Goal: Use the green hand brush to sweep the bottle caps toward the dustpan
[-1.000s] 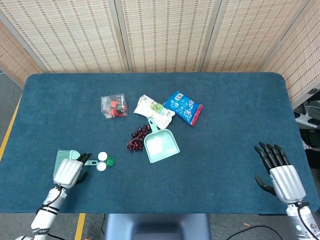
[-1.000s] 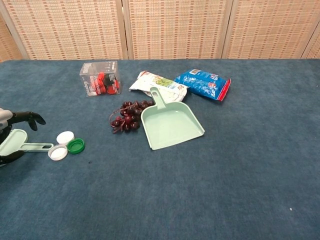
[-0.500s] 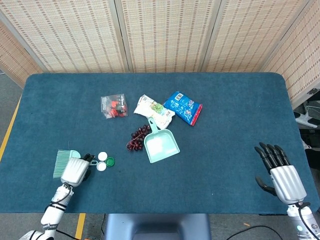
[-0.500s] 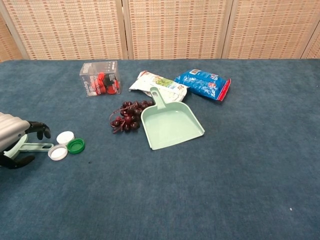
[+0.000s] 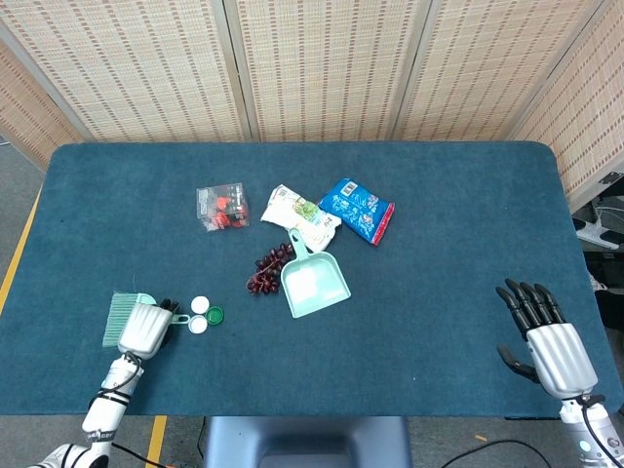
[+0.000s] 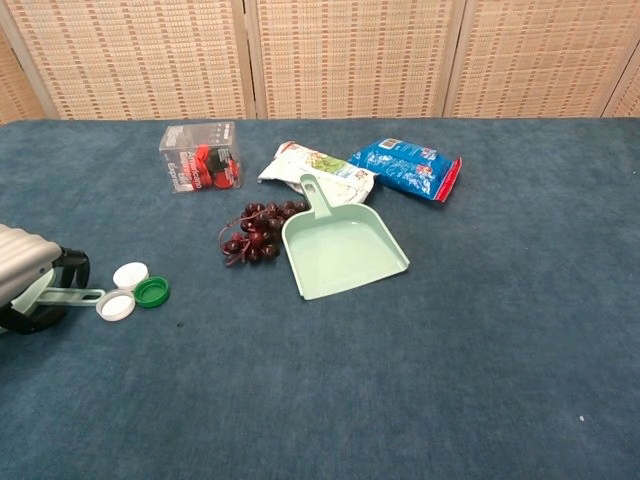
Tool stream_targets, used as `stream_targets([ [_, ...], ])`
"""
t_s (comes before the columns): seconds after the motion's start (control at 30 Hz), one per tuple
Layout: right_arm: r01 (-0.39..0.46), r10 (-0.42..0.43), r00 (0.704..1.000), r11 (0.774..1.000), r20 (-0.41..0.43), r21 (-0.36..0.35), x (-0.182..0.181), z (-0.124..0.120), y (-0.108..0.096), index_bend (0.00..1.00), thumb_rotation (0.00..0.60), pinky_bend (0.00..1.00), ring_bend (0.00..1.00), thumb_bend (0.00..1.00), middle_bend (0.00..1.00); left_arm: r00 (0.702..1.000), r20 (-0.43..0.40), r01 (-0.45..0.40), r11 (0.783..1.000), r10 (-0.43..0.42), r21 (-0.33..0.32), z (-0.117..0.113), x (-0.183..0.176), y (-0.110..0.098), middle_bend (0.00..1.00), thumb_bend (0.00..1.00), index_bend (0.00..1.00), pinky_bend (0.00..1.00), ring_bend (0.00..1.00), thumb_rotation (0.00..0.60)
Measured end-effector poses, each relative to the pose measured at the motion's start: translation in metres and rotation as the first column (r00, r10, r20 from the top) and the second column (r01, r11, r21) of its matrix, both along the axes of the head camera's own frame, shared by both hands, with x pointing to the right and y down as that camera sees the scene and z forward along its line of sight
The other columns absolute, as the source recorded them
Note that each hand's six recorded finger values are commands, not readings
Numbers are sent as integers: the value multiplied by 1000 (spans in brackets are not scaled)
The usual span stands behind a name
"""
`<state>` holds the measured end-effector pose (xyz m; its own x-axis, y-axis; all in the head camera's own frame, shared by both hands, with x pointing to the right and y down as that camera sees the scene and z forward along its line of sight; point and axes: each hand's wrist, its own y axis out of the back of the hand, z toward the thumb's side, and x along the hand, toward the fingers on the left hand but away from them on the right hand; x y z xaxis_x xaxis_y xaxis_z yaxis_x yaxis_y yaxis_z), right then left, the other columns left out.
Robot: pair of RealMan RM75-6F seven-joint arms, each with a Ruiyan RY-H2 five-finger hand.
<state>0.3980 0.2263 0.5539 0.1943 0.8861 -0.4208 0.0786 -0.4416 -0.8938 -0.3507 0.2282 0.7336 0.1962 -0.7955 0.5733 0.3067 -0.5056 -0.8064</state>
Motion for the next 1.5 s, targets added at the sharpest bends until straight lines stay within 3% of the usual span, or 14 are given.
stream_targets([
  [0.17, 0, 0, 1000, 1000, 1, -2, 0, 0, 0, 0, 600, 0, 0, 243, 0, 1000, 12, 1, 1000, -1, 3, 2, -2, -1, 433, 351, 428, 778, 685, 600],
  [0.47, 3, -3, 1000, 1000, 0, -9, -1, 1, 1, 0, 600, 0, 0, 243, 0, 1000, 17, 0, 1000, 0, 21, 1, -3, -1, 553, 421, 525, 786, 693, 600],
  [0.73, 7, -7, 1000, 1000, -4, -13, -2, 3, 1, 0, 600, 0, 0, 243, 0, 1000, 12, 4, 998, -5, 64, -6, -3, -5, 792, 680, 689, 816, 728, 600],
  [0.87, 10, -10, 1000, 1000, -5, -18, -3, 5, 2, 0, 600, 0, 0, 243, 0, 999, -44, 32, 995, -28, 92, -12, -2, -8, 877, 741, 738, 849, 765, 600],
  [0.97, 11, -12, 1000, 1000, -5, -24, -3, 6, 2, 0, 600, 0, 0, 243, 0, 989, -130, 77, 992, -64, 99, -18, -1, -10, 889, 752, 743, 849, 765, 600],
  [1.07, 13, -13, 1000, 1000, -7, -28, -4, 7, 2, 0, 600, 0, 0, 243, 0, 957, -265, 146, 985, -117, 91, -26, 1, -14, 896, 761, 743, 848, 765, 600],
  [1.17, 17, -17, 1000, 999, -7, -28, -5, 7, 3, 0, 600, 0, 0, 243, 0, 875, -445, 245, 967, -192, 64, -36, 1, -20, 901, 770, 744, 843, 765, 600],
  [1.27, 18, -19, 1000, 999, -6, -30, -6, 7, 4, 0, 600, 0, 0, 243, 0, 725, -633, 346, 938, -271, -5, -46, 1, -25, 900, 776, 744, 842, 765, 600],
  [1.3, 20, -20, 1000, 999, -6, -31, -6, 7, 4, 0, 600, 0, 0, 243, 0, 649, -699, 379, 924, -300, -44, -50, 0, -26, 900, 775, 744, 842, 764, 600],
  [1.37, 22, -22, 1000, 999, -5, -31, -7, 7, 4, 0, 600, 0, 0, 243, 0, 528, -780, 416, 903, -337, -109, -54, -1, -28, 900, 776, 744, 842, 764, 600],
  [1.4, 22, -22, 1000, 999, -5, -31, -7, 7, 4, 0, 600, 0, 0, 243, 0, 448, -820, 432, 889, -355, -149, -56, -2, -30, 900, 776, 744, 842, 765, 600],
  [1.5, 21, -21, 1000, 999, -4, -29, -7, 6, 4, 0, 600, 0, 0, 243, 0, 283, -881, 453, 862, -380, -227, -60, -4, -32, 900, 774, 744, 842, 764, 600],
])
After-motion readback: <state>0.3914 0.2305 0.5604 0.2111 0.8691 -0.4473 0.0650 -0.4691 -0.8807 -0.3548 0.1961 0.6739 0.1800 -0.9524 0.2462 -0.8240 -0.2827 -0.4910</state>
